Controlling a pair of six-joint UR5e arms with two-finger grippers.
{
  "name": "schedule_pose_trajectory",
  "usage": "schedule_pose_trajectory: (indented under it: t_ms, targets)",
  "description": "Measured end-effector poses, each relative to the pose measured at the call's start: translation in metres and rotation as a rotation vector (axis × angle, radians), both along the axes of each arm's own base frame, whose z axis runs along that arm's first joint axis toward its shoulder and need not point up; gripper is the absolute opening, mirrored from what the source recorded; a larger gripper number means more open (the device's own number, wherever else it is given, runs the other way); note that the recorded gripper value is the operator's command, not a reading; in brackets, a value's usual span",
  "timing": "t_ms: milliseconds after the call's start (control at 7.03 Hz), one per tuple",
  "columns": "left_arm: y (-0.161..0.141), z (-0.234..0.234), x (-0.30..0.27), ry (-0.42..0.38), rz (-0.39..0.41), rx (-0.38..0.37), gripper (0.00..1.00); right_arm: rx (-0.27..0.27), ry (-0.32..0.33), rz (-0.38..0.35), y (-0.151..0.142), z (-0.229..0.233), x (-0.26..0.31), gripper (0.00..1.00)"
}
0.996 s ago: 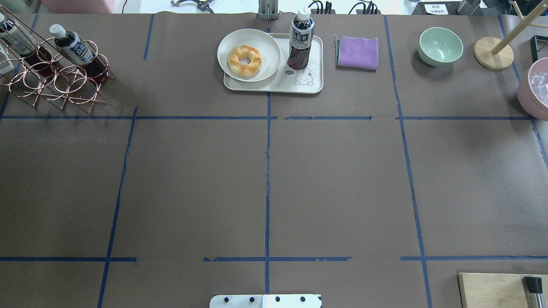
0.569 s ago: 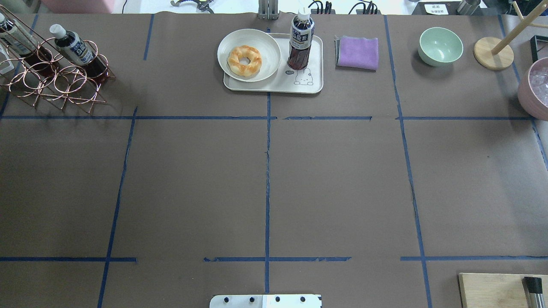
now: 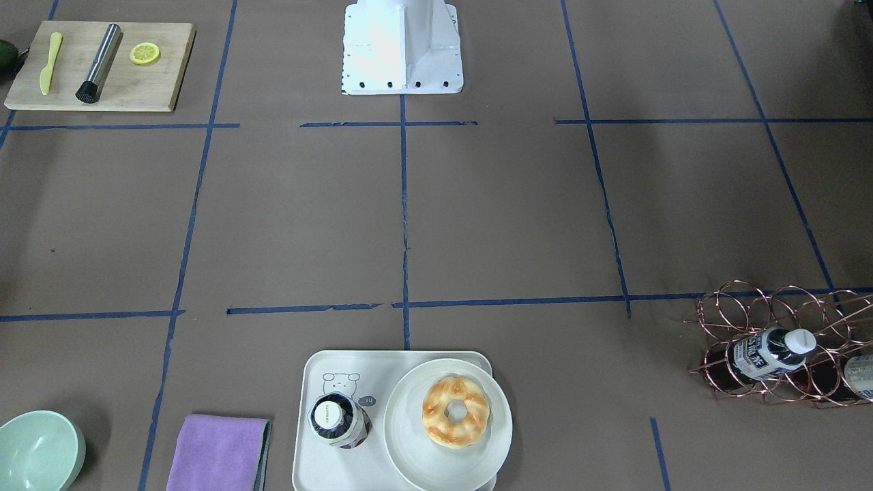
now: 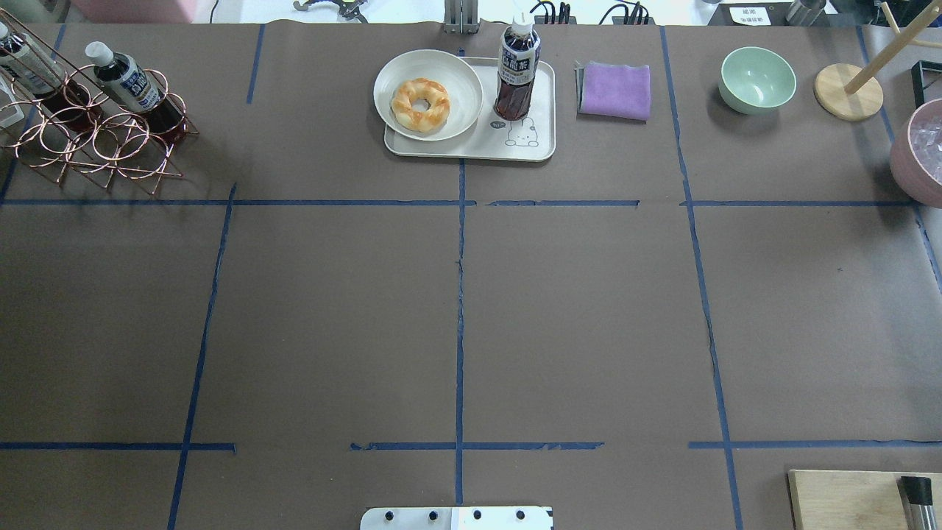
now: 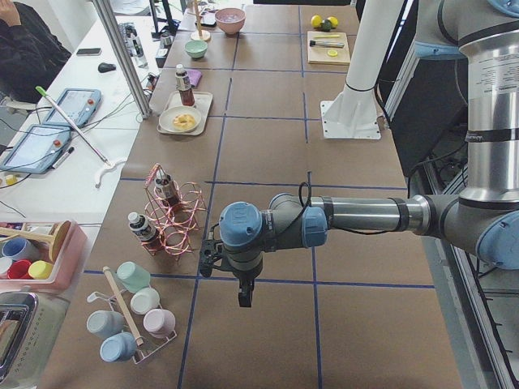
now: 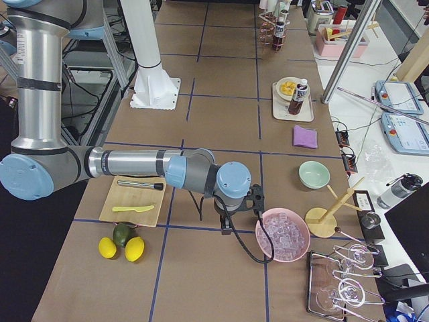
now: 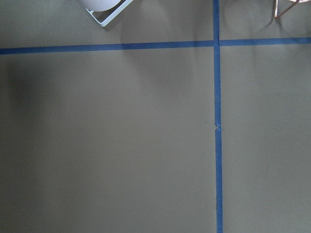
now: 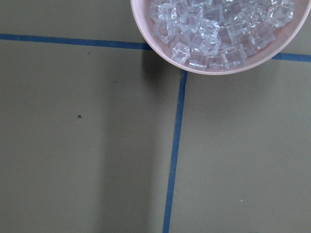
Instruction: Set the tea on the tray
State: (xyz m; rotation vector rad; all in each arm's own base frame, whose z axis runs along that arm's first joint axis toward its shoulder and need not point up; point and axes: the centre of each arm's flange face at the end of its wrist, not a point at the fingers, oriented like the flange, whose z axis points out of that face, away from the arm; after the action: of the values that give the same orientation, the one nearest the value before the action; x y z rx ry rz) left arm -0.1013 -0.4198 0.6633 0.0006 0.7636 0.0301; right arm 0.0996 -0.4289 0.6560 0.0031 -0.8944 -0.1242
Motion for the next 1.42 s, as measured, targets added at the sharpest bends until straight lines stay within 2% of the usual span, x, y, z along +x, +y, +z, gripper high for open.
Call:
schedule_pose_trajectory:
  t_ms: [427, 996, 1422]
  targets:
    - [-0.001, 0.000, 0.004, 0.000, 0.000, -0.008, 1.00, -0.020, -0.006, 0.010, 0.009, 0.025, 0.013, 1.00]
    - [-0.003, 0.001, 0.013, 0.000, 0.017, -0.013, 1.00, -0.041, 0.047, 0.134, 0.000, 0.030, 0.017, 1.00]
    - [-0.002, 0.003, 0.014, 0.000, 0.018, -0.017, 1.00, -0.045, 0.045, 0.151, -0.002, 0.035, 0.017, 1.00]
